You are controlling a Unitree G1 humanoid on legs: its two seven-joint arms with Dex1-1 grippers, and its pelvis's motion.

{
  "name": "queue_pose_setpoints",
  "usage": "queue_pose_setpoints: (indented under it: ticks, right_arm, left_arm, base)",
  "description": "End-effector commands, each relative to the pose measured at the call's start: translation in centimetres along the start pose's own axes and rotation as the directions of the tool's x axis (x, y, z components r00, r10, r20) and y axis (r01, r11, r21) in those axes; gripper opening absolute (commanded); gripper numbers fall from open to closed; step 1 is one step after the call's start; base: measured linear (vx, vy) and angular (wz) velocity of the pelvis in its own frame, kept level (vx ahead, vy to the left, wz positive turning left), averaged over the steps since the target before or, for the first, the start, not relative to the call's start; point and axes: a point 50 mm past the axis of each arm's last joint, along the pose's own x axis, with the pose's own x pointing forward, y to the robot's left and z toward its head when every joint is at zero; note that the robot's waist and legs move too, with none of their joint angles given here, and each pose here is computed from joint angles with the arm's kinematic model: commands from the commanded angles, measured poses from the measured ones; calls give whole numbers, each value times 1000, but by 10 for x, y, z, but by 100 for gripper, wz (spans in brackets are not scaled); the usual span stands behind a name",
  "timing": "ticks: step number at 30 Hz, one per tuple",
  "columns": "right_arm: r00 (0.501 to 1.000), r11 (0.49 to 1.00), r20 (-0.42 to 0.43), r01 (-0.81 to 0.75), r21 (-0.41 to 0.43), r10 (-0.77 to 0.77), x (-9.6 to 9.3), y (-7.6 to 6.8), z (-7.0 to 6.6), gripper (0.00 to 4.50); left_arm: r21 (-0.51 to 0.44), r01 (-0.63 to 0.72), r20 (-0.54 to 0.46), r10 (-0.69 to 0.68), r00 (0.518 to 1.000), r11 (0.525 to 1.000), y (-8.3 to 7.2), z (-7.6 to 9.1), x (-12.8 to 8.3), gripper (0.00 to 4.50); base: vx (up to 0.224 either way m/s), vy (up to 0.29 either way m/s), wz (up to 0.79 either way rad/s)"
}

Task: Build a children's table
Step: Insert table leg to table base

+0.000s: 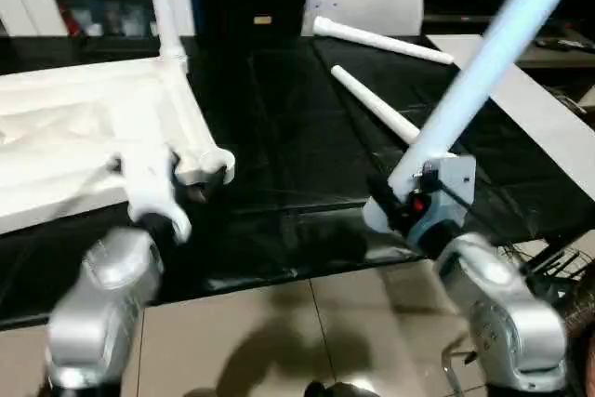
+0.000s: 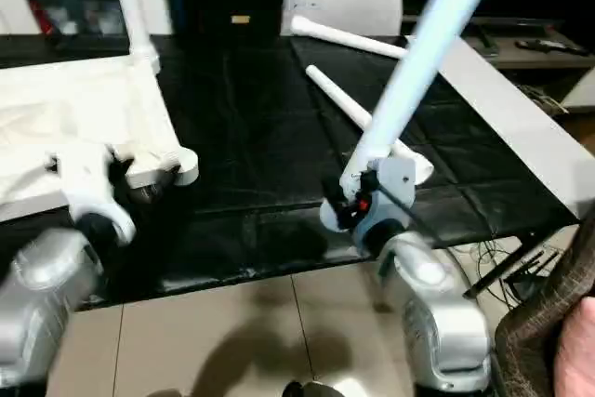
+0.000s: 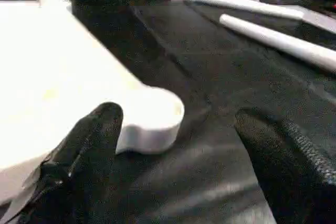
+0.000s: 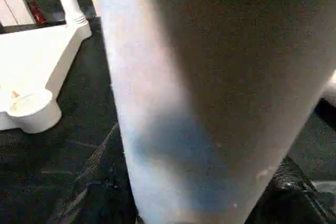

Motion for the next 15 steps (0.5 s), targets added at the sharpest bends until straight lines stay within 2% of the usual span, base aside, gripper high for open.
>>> queue_pose_setpoints:
  ticks: [1,11,15]
  right_arm:
    - [999,1000,47,-13,25,12,-3,3,7,193]
    - [998,997,19,-61,47,60,1,4,-1,193]
    - [997,995,1,-81,66,81,1,7,-5,193]
  left_arm:
    - [6,-25,32,25,999,1000,-1,4,-3,391]
    - [23,-30,46,29,999,999,-6,6,-4,391]
    - [29,-35,49,33,998,999,-4,7,-5,391]
  base:
    - [-35,107,6]
    - [-55,136,4]
    - [-127,139,1]
